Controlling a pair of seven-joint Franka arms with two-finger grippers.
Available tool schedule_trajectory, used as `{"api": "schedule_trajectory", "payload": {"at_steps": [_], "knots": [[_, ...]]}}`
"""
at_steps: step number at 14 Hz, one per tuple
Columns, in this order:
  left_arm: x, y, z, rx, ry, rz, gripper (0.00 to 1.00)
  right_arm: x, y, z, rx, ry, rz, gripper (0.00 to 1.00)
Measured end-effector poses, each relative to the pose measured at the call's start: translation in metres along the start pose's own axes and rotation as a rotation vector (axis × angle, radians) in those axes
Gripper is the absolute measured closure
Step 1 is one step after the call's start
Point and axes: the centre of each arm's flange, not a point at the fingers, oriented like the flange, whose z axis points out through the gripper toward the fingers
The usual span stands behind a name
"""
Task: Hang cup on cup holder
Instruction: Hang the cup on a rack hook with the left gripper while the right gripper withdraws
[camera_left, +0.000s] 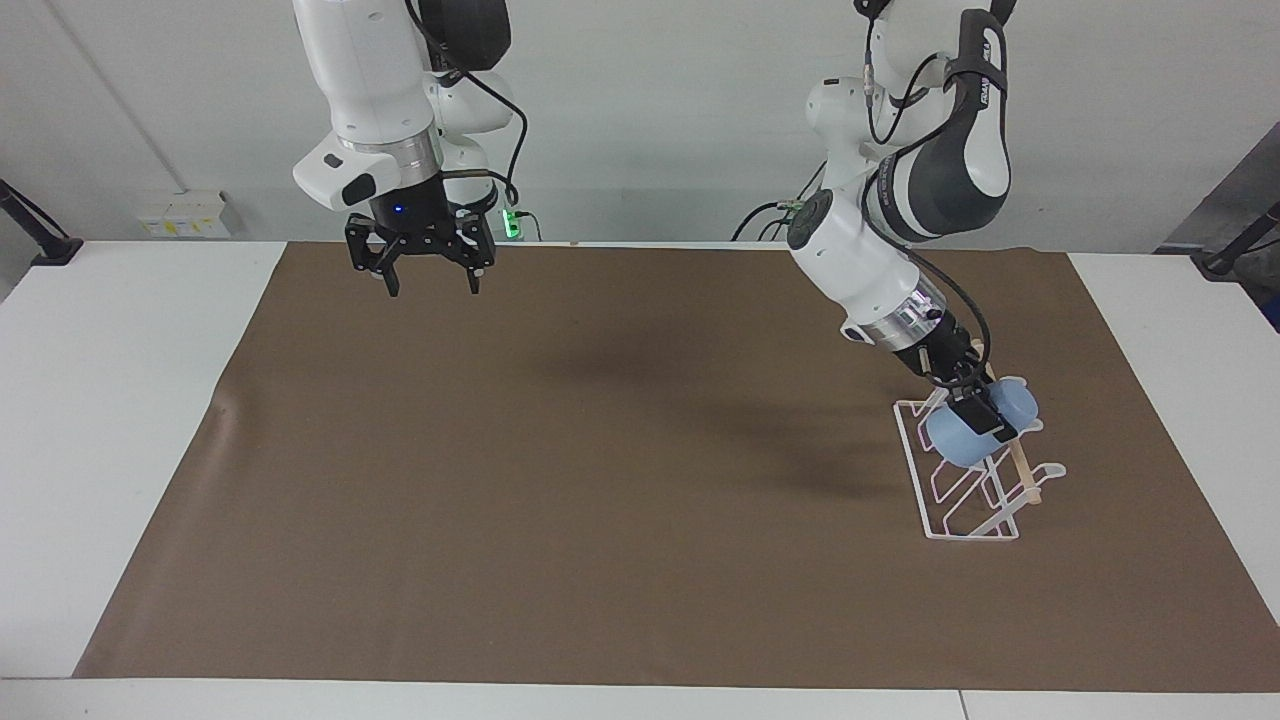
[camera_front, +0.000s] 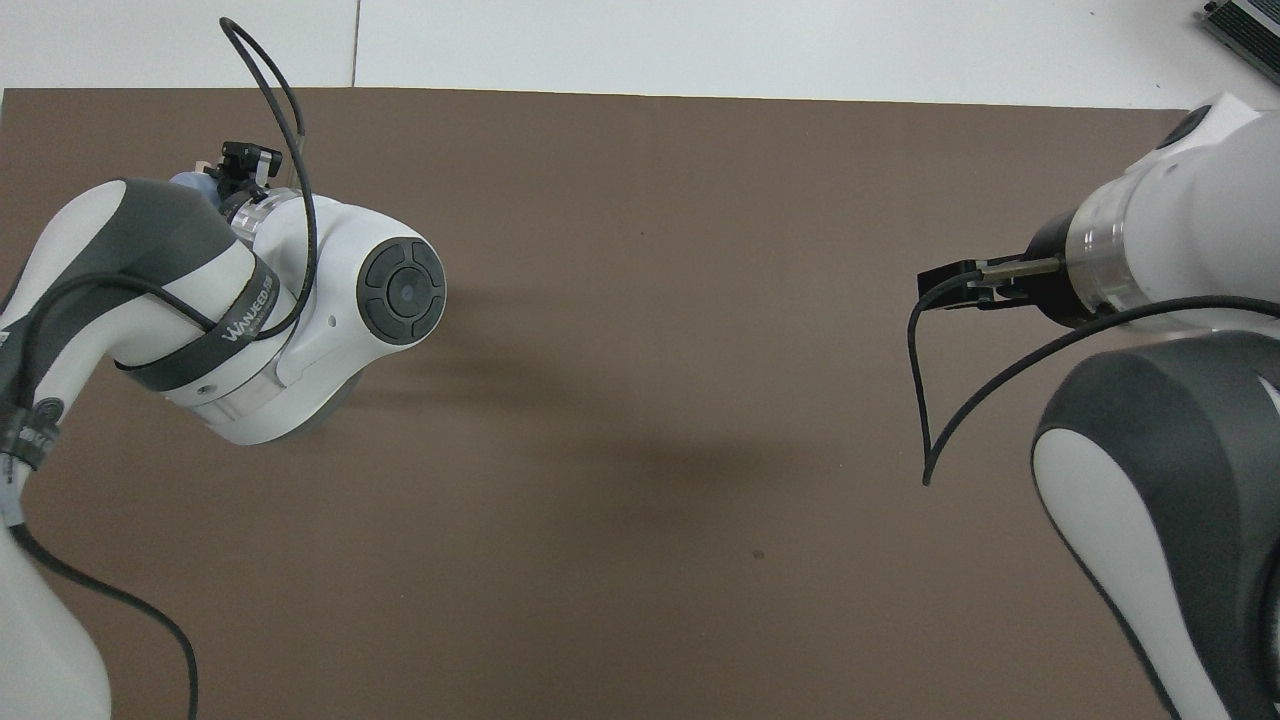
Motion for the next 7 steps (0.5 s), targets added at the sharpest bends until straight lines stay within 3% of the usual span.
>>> {"api": "schedule_trajectory", "payload": {"at_steps": [7], "knots": [[-0.001, 0.000, 0.000, 0.008, -0.010, 0.005, 0.22, 0.003, -0.002, 0.013, 0.006, 0.034, -0.003, 0.00]]}}
